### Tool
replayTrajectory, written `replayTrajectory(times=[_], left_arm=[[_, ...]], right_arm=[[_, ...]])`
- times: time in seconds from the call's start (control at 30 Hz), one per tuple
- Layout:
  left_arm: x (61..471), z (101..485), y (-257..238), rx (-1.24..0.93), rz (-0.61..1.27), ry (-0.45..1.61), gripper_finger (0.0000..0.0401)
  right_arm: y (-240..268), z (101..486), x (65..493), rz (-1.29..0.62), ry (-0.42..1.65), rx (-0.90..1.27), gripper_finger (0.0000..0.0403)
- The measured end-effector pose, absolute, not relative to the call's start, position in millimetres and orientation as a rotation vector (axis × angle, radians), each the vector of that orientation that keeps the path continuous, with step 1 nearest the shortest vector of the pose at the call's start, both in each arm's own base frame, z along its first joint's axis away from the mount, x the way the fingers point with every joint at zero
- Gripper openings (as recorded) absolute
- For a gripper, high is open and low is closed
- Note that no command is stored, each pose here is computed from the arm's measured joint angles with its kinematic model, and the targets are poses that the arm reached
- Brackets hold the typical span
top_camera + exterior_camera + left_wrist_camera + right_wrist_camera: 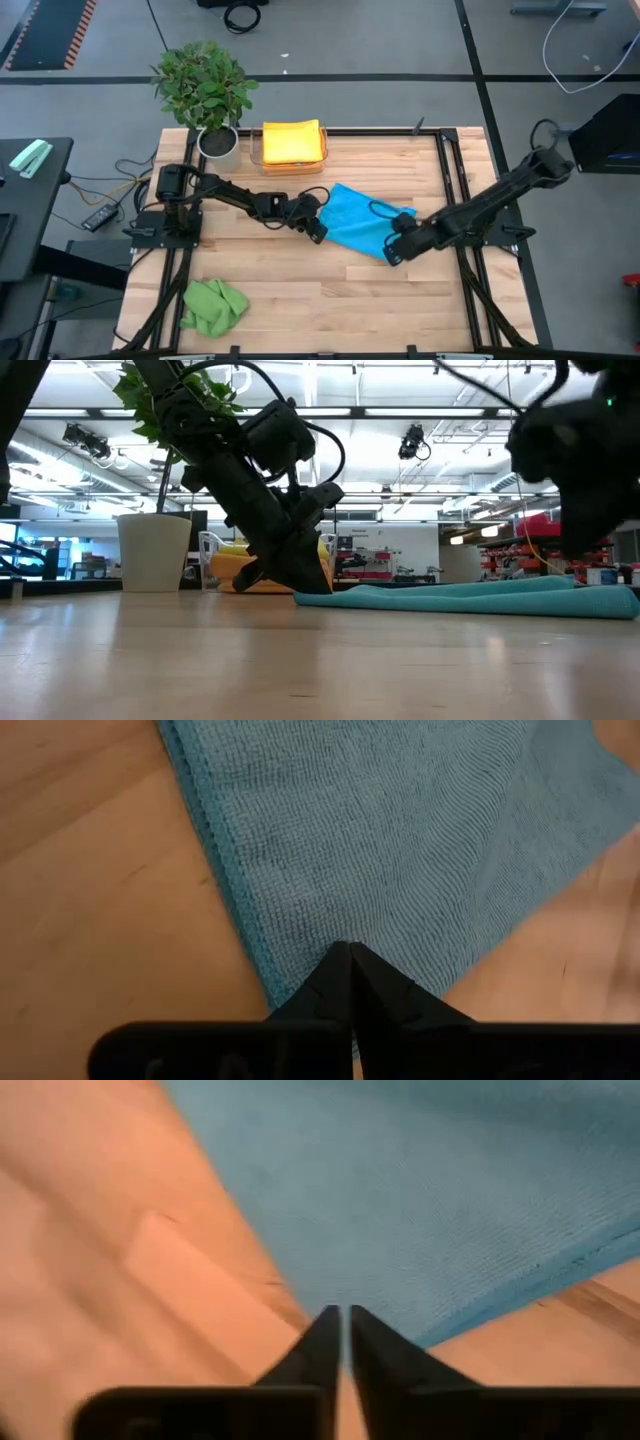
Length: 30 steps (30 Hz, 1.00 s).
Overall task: Fold microfiber towels
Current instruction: Fold the blue microfiber cloth
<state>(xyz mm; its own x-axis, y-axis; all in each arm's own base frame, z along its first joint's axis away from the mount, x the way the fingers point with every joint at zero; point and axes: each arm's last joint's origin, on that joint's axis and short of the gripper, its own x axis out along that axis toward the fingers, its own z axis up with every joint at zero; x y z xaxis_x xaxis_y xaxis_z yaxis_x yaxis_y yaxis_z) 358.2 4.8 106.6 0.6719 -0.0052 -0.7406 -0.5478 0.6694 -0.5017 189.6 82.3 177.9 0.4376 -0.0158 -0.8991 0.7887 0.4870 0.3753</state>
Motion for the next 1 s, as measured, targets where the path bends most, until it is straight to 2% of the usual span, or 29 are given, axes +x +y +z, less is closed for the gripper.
replayTrajectory(times=[0.07, 0.1, 0.3, 0.57, 0.7, 0.87, 1.0], left_arm=[[358.2, 106.7, 4.0, -0.787, 0.344, 0.785, 0.0008], [358.2, 106.7, 4.0, -0.787, 0.345, 0.786, 0.0011], [358.2, 106.9, 6.0, -0.789, 0.347, 0.786, 0.0031], [357.9, 107.1, 8.8, -0.791, 0.353, 0.786, 0.0007], [358.1, 107.3, 8.9, -0.791, 0.353, 0.783, 0.0011], [359.9, 122.9, 8.3, -0.756, 0.288, 0.739, 0.0036], [364.9, 157.5, 8.4, -0.691, 0.219, 0.642, 0.0030]], right_arm=[[87.4, 166.8, 193.0, -0.620, 1.039, 0.902, 0.0014], [89.8, 161.4, 195.4, -0.620, 1.060, 0.890, 0.0010], [97.4, 140.3, 204.9, -0.599, 1.156, 0.877, 0.0007], [115.6, 136.5, 195.6, -0.532, 1.291, 0.914, 0.0007], [126.7, 138.7, 188.9, -0.501, 1.311, 0.932, 0.0006], [129.2, 156.5, 180.1, -0.511, 1.195, 0.970, 0.0006], [124.3, 170.2, 177.9, -0.560, 1.004, 0.993, 0.0006]])
